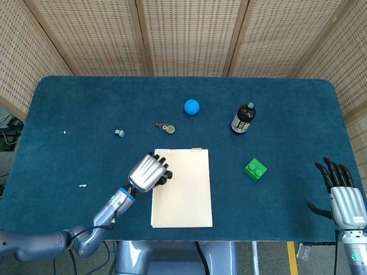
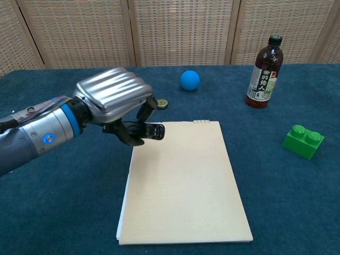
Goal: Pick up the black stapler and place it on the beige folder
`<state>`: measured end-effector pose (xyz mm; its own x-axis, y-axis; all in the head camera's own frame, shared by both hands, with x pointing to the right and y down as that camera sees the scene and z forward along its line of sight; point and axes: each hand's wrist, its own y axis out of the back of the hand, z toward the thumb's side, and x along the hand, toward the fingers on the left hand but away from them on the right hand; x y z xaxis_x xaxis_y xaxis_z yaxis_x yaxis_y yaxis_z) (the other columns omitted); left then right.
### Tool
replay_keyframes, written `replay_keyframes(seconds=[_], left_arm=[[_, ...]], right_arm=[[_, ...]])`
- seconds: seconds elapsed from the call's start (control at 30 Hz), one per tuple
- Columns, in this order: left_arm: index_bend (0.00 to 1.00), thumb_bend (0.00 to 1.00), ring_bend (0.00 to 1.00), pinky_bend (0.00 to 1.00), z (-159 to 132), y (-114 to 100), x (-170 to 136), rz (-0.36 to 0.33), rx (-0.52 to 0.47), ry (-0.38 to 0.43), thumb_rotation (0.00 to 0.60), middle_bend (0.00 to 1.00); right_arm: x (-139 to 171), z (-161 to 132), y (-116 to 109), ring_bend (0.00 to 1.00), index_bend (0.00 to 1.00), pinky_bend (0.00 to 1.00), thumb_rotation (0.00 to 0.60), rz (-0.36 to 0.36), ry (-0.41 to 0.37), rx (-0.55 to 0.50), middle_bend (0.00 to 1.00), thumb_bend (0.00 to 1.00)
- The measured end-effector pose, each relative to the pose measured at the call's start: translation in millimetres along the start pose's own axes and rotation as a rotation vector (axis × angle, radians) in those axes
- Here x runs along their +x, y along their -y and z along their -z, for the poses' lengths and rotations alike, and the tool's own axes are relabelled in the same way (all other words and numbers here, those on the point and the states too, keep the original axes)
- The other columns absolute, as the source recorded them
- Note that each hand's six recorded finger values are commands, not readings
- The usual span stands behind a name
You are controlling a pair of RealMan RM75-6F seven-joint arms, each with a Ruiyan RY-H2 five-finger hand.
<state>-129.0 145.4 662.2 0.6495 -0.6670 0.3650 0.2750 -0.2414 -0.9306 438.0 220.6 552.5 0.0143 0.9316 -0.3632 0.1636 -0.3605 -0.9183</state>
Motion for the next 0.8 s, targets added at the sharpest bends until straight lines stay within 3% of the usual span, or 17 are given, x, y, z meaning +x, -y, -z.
replay_keyframes(seconds=[0.27,0.5,0.63,0.8], left_arm=[[0.81,0.50,0.56,0.55,-47.1,3.7,11.6,0.013,0.085,0.115,0.600,0.54],[0.80,0.36,0.54,0.52,-59.1,16.0,10.6,0.031,0.171,0.158,0.600,0.50],[0.75,0.27,0.46,0.45,-61.8,15.9,11.1,0.017,0.187,0.159,0.600,0.43],[0.59,0.20,0.29,0.31,-61.9,16.0,10.6,-0.006,0.219,0.155,0.600,0.26]], right_arm=[[-0.7,4.2,-6.4,0.00,0.13,0.00,0.600,0.022,0.004,-0.027,0.00,0.14],[-0.4,4.6,-8.9,0.00,0.14,0.00,0.600,0.032,0.002,-0.038,0.00,0.13],[-0.4,3.7,-6.8,0.00,0.15,0.00,0.600,0.027,0.001,-0.036,0.00,0.13],[-0.5,2.6,-5.5,0.00,0.15,0.00,0.600,0.025,-0.001,-0.033,0.00,0.13]])
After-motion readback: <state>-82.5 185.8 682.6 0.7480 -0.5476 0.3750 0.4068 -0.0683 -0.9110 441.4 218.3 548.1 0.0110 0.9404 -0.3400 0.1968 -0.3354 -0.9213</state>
